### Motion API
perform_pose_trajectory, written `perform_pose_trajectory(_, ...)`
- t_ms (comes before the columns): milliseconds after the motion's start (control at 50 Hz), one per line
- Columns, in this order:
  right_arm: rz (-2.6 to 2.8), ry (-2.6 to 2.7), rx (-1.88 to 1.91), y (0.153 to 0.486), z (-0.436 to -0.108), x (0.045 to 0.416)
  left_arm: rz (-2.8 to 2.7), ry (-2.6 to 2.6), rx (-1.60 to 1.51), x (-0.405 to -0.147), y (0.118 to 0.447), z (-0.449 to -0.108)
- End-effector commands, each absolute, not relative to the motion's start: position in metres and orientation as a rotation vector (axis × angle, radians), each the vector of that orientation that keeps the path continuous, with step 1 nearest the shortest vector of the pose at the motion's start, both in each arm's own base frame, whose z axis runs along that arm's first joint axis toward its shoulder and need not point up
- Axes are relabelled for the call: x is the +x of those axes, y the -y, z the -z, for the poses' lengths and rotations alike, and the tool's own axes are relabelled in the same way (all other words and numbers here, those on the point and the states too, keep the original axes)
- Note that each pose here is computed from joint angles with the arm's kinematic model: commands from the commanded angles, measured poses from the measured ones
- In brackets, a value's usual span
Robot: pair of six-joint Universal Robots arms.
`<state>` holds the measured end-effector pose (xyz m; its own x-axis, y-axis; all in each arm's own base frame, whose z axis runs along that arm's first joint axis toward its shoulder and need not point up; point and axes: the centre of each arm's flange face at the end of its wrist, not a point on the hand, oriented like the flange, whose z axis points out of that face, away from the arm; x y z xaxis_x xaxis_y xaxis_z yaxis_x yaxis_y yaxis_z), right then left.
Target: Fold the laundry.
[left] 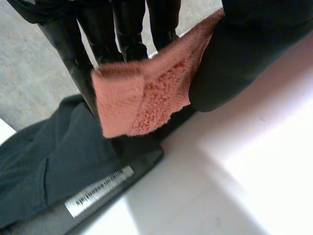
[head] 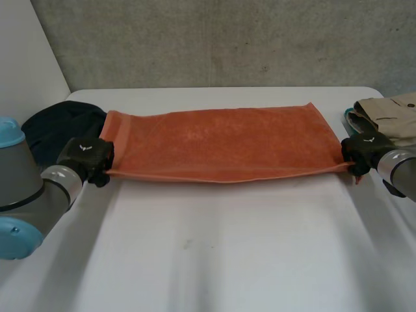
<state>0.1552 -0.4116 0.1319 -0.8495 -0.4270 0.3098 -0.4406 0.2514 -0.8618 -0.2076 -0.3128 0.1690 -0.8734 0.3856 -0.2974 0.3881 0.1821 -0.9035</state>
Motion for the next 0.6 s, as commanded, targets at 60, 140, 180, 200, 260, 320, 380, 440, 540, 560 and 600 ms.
perform_pose_trajectory(60,-1.415,2.378,1.154,0.362,-0.160,0.138,1.537,-2.581,0.875,-0.192,0.264,-0.176)
perform_pose_trajectory(140,-1.151,2.419,1.323,0.324,-0.166,0.124,1.341,-2.633,0.975,-0.179,0.233,-0.182)
perform_pose_trajectory(180,-0.961,2.469,1.433,0.297,-0.168,0.115,1.181,-2.683,1.069,-0.173,0.209,-0.182)
perform_pose_trajectory(200,-0.904,2.484,1.470,0.289,-0.168,0.112,1.124,-2.697,1.111,-0.171,0.202,-0.182)
perform_pose_trajectory(260,-0.787,2.478,1.613,0.267,-0.171,0.107,0.951,-2.747,1.257,-0.168,0.179,-0.181)
perform_pose_trajectory(320,-0.803,2.424,1.662,0.266,-0.170,0.108,0.922,-2.743,1.343,-0.169,0.175,-0.181)
perform_pose_trajectory(380,-0.883,2.398,1.620,0.277,-0.169,0.111,1.037,-2.655,1.369,-0.172,0.190,-0.181)
perform_pose_trajectory(440,-1.009,2.361,1.541,0.300,-0.166,0.121,1.180,-2.584,1.307,-0.179,0.215,-0.181)
perform_pose_trajectory(540,-1.273,2.316,1.368,0.342,-0.164,0.138,1.434,-2.505,1.104,-0.198,0.264,-0.185)
perform_pose_trajectory(560,-1.310,2.304,1.351,0.347,-0.165,0.140,1.459,-2.493,1.081,-0.200,0.270,-0.184)
perform_pose_trajectory(600,-1.421,2.234,1.310,0.363,-0.165,0.148,1.540,-2.425,0.995,-0.205,0.292,-0.183)
